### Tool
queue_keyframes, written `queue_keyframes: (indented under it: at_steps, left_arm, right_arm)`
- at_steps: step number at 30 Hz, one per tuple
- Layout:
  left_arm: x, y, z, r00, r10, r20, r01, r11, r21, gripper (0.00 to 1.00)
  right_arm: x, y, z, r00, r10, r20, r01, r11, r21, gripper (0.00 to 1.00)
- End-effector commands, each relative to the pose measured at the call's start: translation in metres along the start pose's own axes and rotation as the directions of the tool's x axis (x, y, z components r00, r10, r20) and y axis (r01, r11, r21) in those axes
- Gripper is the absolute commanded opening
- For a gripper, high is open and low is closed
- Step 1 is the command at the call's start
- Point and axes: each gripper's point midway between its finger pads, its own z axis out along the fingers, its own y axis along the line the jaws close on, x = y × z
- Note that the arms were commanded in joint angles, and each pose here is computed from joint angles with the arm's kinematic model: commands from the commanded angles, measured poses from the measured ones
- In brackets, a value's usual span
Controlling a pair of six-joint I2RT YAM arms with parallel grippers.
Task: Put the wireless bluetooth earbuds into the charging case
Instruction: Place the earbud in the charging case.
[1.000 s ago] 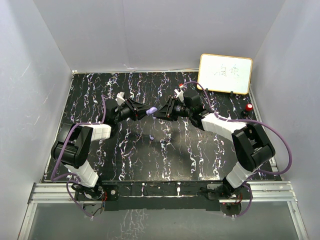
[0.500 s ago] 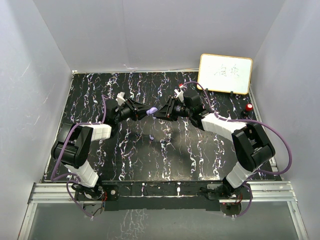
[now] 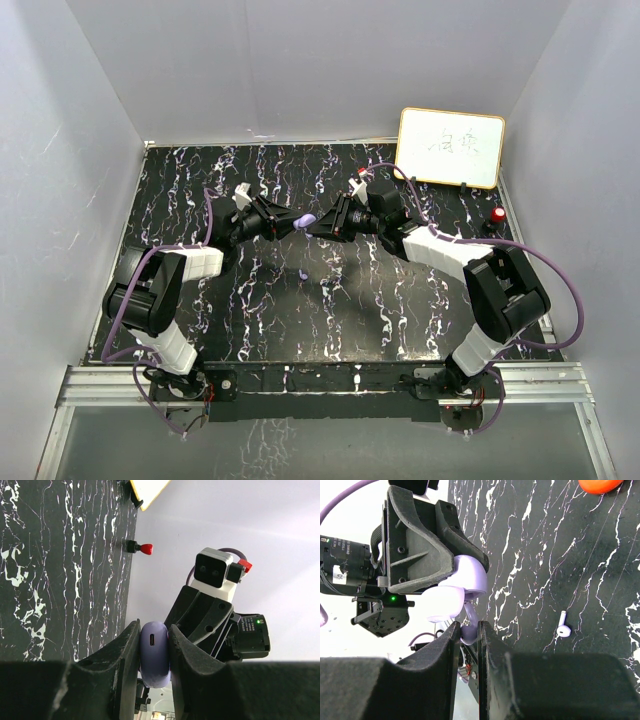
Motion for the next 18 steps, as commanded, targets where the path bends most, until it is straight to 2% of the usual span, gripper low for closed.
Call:
queue_keyframes:
  at_steps: [1, 18]
  left_arm:
    - [0.0041, -0.0321, -0.0024, 0.998, 0.060, -0.008, -0.059, 0.996, 0.065, 0.00]
    - [0.0051, -0.0305, -0.0023, 0.998, 0.059, -0.009, -0.058, 0.996, 0.065, 0.00]
  right_arm:
    - [-0.0110, 0.0145, -0.0005, 0.999, -0.025, 0.040, 0.027, 0.998, -0.053, 0.13]
    - [-0.0143, 0.0183, -0.0031, 0.998, -0.022, 0.059, 0.026, 0.998, -0.060, 0.13]
